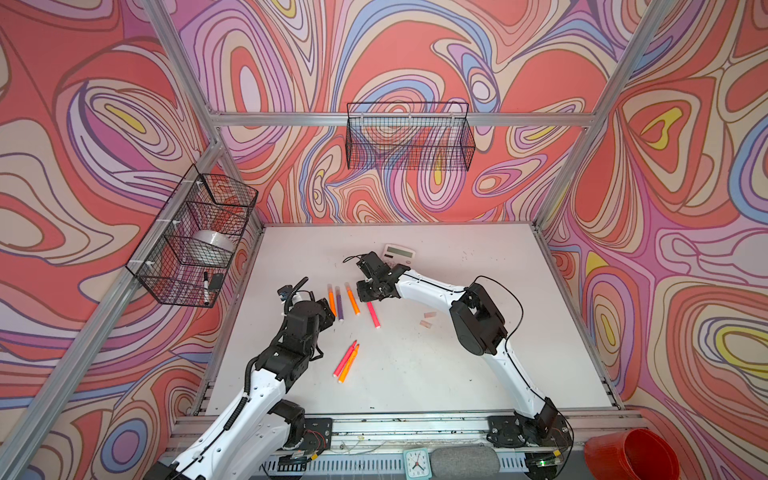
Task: Insert the pens into the pen caps
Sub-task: 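Open the right gripper and withdraw it while the left gripper lowers the capped marker, then move the left gripper over the uncapped orange and pink markers while the right gripper retracts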
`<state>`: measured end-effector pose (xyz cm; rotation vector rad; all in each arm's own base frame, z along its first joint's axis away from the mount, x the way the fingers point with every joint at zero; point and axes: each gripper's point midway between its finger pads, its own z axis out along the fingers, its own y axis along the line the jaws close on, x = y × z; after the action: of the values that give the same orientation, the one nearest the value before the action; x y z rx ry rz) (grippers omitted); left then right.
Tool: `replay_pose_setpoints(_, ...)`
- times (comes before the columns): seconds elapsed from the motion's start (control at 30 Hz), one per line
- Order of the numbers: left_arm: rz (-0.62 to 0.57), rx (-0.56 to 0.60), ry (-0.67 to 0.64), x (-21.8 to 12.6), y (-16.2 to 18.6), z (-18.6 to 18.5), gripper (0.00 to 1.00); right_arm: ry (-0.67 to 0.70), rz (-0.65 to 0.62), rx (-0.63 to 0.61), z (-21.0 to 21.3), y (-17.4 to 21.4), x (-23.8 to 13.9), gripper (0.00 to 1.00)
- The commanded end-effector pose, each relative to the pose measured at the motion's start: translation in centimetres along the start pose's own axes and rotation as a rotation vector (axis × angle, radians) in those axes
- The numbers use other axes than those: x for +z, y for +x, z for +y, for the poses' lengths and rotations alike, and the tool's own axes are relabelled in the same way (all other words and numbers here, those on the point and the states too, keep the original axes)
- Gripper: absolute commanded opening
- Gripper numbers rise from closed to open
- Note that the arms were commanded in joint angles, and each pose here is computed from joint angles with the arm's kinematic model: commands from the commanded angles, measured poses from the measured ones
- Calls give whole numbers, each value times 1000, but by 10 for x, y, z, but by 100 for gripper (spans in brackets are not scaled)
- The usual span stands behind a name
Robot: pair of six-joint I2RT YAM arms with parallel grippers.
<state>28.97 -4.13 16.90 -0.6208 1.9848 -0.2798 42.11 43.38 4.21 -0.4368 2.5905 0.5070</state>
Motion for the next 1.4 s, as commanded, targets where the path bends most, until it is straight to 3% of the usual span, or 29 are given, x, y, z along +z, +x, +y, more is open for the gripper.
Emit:
replay_pose_setpoints(0.0,-48,-8,19,-12,-20,-7,73,-13,-60,-18,5,-27,-29,48)
replay_pose_setpoints(0.13,-64,-6,93,-19,-24,-18,77,-24,-148,-29,10,-45,-81,60)
replay_pose_setpoints(0.37,16,99,226,-29,-15,-43,75,-15,-393,41,-15,-32,-197,62)
replay_pose_setpoints(0.53,214,159,201,-44,0,-47,72,143,-591,169,-87,20,-272,67)
replay_pose_setpoints(0.67,359,169,189,-58,24,-39,71,266,-736,232,-142,60,-311,72)
replay_pose_setpoints(0.83,463,214,116,-75,53,-10,69,438,-783,260,-194,90,-317,73)
replay_pose_setpoints(0.97,493,258,168,-84,76,-22,66,574,-760,299,-228,108,-304,73)
replay_pose_setpoints(1.13,571,354,85,-69,110,-13,60,555,-737,305,-238,122,-285,74)
replay_pose_setpoints(1.37,669,385,93,-54,151,-3,57,560,-770,336,-243,129,-290,78)
